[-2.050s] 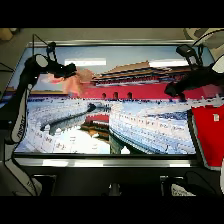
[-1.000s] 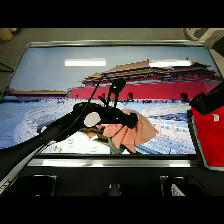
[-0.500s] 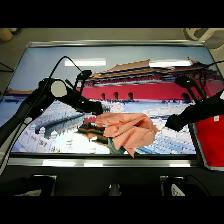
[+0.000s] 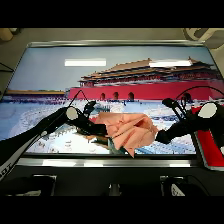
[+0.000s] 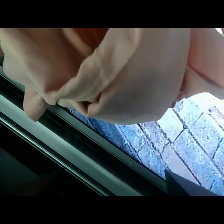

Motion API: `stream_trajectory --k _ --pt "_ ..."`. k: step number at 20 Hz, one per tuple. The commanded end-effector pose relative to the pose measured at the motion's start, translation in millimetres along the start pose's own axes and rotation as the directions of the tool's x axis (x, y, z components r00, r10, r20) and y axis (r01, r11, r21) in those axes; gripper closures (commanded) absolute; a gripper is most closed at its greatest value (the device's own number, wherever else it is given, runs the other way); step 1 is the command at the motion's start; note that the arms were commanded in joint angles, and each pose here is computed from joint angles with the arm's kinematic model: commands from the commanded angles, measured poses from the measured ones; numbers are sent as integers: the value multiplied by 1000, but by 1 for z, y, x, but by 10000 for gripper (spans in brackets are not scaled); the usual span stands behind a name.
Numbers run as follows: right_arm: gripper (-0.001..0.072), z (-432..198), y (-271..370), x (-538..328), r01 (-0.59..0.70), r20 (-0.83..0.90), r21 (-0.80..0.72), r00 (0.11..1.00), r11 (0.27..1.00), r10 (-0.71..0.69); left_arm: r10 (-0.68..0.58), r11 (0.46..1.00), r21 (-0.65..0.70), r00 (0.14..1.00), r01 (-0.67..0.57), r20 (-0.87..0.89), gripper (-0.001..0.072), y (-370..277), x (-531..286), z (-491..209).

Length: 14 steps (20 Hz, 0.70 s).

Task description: Fold the shirts.

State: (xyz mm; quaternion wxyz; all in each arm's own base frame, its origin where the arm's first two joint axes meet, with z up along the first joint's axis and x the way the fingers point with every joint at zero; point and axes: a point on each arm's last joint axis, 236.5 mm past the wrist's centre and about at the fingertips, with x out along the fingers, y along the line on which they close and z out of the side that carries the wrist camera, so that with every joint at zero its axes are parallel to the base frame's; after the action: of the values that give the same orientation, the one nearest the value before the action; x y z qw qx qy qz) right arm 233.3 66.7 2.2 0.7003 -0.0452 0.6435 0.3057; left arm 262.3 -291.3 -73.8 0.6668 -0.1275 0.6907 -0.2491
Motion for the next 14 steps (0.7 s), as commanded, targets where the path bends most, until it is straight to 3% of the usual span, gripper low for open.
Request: stream_trajectory --k 1,6,8,11,14 --pt "4 -4 -2 12 -5 0 10 1000 1000 5 -25 999 -31 998 26 50 -11 -5 22 7" --pt "1 3 -9 13 24 33 -5 999 1000 -23 -37 998 -42 991 42 127 -2 -14 34 23" --pt "-1 7 -12 14 39 52 -16 998 999 -38 -46 997 -57 987 55 153 304 -16 34 29" --pt "-5 3 -10 28 17 55 -19 998 1000 -16 -48 996 -70 985 60 166 685 -16 32 32" --pt "-5 -4 -4 53 -26 71 -30 997 999 28 -59 997 -39 983 66 174 687 -21 25 32"
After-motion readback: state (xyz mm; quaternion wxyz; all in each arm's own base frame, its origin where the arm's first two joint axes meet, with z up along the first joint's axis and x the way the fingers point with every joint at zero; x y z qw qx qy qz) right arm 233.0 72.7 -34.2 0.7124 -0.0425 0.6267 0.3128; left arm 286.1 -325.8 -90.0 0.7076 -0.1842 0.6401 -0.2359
